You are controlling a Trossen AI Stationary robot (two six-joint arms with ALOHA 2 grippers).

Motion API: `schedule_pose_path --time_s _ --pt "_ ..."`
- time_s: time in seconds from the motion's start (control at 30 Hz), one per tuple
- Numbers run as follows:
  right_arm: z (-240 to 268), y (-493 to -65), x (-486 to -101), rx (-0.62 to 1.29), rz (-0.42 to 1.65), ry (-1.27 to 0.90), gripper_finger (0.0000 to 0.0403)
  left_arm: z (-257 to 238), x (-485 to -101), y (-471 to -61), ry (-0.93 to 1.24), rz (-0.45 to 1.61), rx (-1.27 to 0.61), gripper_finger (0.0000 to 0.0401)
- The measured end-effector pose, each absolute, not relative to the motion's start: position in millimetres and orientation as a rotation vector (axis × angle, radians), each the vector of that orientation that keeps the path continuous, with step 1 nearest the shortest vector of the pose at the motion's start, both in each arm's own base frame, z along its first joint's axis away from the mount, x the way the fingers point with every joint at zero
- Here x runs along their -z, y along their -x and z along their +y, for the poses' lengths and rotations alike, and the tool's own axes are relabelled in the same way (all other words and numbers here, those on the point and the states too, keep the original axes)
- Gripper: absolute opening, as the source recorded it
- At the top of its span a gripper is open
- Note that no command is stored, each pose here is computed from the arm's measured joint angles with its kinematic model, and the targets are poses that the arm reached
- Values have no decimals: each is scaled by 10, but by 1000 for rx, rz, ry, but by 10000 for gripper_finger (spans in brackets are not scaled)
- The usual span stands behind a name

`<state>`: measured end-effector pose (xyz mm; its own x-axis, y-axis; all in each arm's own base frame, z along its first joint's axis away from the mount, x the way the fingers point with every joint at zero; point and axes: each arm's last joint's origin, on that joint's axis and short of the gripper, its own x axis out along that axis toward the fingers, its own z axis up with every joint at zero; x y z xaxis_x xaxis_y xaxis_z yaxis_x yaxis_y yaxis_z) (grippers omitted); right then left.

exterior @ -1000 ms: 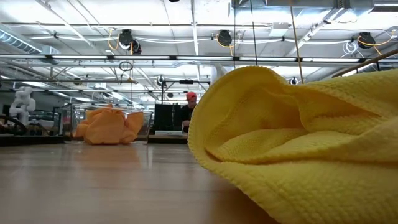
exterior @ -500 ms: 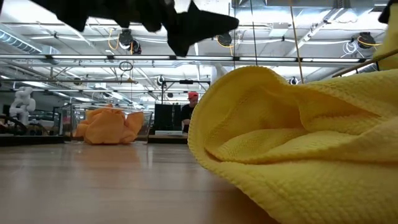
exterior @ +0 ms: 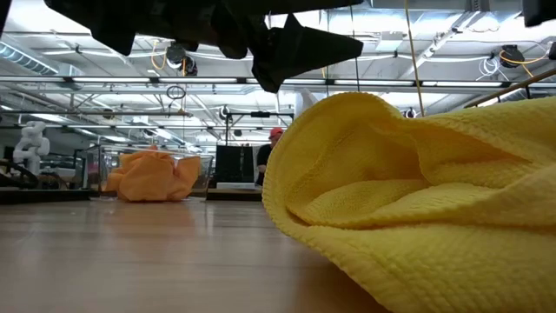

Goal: Sort microfiber towel by color & place in baskets
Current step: Put the top yellow microfiber cloth into the wire basket, then put the yellow microfiber cloth into the wire basket

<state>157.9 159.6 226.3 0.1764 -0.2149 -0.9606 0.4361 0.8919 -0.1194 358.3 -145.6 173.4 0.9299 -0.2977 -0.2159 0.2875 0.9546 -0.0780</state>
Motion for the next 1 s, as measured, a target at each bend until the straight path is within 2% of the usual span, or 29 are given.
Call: schedule_pose_path --time_s 0.23,0.4,0.53,0.67,0.8,1.0 --pt "1692 -1637 -2182 425 1373 -272 177 -1575 -1627 -3625 37 254 322 281" --pt "1637 -1570 -2345 381 1361 -379 266 -1595 -1590 -3616 60 278 322 281" --pt "1607 -1495 -2527 280 1301 -468 318 -1617 -1586 -3606 85 290 363 281" --pt "1597 -1443 -2706 129 1215 -520 343 -1668 -1576 -3580 60 301 419 281" --pt "1596 -1425 -2843 24 1111 -554 347 -1712 -1550 -3551 7 319 439 281" --pt "1672 -1528 -2980 -115 854 -418 342 -1748 -1469 -3539 -106 322 456 281"
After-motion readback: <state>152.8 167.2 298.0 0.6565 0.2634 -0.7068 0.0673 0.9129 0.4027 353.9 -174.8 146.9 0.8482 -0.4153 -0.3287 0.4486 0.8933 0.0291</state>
